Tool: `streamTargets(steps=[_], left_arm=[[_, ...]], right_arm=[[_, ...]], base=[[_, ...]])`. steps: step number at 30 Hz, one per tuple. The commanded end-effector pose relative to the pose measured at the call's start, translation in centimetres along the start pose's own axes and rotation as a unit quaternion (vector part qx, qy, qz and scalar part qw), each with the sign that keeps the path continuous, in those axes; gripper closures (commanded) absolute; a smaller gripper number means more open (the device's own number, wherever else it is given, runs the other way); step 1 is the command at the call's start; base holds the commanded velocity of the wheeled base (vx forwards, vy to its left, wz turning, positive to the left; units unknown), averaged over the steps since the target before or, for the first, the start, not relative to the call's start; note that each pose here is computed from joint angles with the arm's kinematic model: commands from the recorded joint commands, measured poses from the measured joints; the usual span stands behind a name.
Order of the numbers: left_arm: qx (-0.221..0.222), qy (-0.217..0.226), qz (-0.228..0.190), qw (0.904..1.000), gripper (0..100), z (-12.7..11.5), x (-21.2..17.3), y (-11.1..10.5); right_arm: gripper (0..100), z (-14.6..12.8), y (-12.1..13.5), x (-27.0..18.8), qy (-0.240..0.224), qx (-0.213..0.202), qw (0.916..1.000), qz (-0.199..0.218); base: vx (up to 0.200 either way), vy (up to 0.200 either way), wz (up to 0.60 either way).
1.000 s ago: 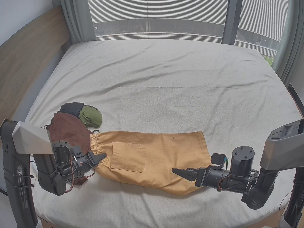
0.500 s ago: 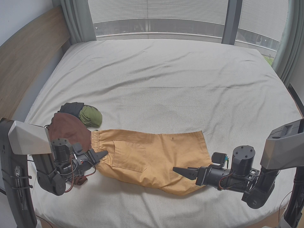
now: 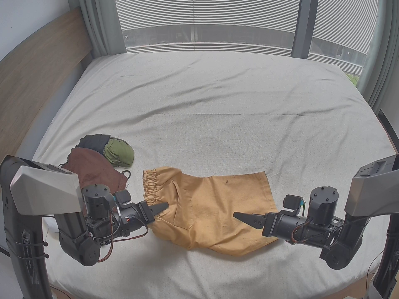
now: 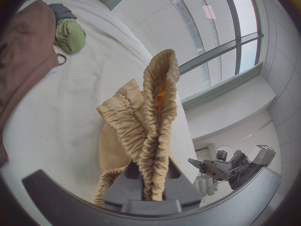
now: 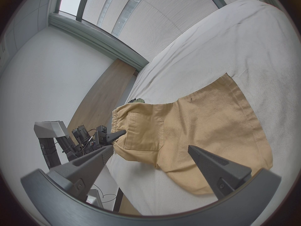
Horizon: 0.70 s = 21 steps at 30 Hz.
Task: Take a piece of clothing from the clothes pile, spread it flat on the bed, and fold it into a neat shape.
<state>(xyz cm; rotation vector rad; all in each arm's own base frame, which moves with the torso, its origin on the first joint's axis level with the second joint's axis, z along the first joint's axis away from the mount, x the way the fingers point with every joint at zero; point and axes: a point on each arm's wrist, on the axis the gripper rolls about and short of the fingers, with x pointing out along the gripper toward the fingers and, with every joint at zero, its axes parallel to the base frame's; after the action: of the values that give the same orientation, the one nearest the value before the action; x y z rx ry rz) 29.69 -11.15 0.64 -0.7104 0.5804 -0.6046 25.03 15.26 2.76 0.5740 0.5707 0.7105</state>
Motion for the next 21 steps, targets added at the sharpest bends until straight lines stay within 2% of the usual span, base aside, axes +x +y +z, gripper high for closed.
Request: streamTargets(steps=[1, 10, 21], left_arm=[[-0.006, 0.005, -0.024, 0.9997, 100, -0.3, 1.0, -1.2], [-0.027, 0.014, -0.061, 0.9977, 100, -0.8, 2.6, -3.2], [-0.035, 0.014, -0.072, 0.9967, 100, -1.1, 3.6, -3.8]], right_arm=[[0, 0.3, -0.2, -0.1, -0.006, 0.001, 1.0000, -0.003], [0, 1.0, -0.2, -0.5, -0.019, 0.000, 0.9998, -0.003], [0, 1.6, -0.6, -0.7, -0.031, 0.001, 0.9995, -0.007]], base=[[0.000, 0.000, 0.00], [0.000, 0.000, 0.00], [0.000, 0.000, 0.00]])
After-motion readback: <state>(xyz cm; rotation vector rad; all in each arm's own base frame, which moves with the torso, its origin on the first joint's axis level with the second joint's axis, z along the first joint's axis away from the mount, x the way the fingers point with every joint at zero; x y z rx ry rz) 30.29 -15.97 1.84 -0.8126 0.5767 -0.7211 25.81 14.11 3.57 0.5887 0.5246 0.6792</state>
